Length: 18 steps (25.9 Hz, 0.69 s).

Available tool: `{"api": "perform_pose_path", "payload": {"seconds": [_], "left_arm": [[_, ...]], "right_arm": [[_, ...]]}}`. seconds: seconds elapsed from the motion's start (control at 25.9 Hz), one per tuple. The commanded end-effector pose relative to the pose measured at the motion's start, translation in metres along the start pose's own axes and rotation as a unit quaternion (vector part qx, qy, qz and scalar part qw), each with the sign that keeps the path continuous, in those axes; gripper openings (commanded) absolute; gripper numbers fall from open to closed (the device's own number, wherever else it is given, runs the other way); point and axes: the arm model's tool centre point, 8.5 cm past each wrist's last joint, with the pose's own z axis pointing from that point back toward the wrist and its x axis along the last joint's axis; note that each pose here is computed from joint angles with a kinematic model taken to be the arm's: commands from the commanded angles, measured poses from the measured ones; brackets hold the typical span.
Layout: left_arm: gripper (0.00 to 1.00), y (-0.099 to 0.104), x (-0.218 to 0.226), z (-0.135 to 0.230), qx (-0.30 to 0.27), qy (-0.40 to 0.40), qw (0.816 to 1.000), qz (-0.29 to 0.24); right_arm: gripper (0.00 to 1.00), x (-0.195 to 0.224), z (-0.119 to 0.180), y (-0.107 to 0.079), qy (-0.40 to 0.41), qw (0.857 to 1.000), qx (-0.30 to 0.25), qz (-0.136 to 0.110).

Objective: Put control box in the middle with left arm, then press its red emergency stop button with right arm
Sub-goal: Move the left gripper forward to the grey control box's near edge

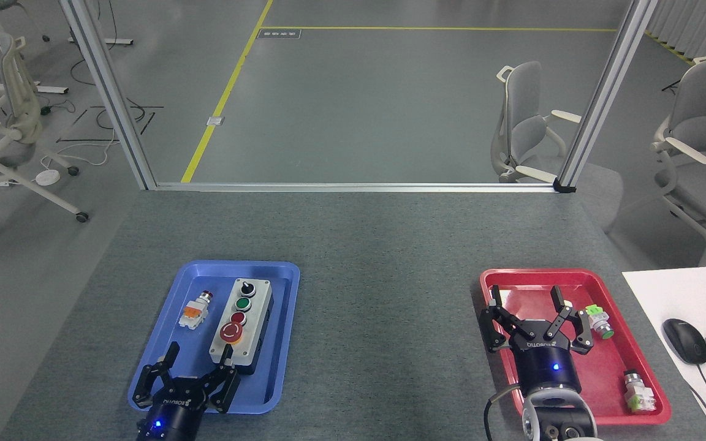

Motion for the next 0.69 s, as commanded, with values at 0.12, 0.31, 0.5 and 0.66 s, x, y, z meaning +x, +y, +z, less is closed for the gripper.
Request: {"api": "perform_pose_path", "payload": {"seconds": [0.12,0.31,0.5,0.66], "left_arm": [[0.99,-0.012,0.016,0.005,-0.016,-0.015,1.0,0.0],[0.99,-0.013,0.03,0.002,-0.018,-0.022,1.0,-0.007],[0.99,-0.024,0.027,-0.004,-0.036,-0.02,0.999,-0.012],[0.99,-0.031,0.021,-0.015,-0.049,-0.01,0.999,-0.015]], "right_arm": [[0.99,0.002,0.001,0.002,-0.001,1.0,0.002,-0.001],[0.99,0.001,0.003,0.006,0.0,1.0,0.008,0.0],[0.98,0.002,0.003,0.008,-0.001,1.0,0.012,-0.001],[0.97,0.002,0.004,0.011,-0.002,1.0,0.027,0.0]]}}
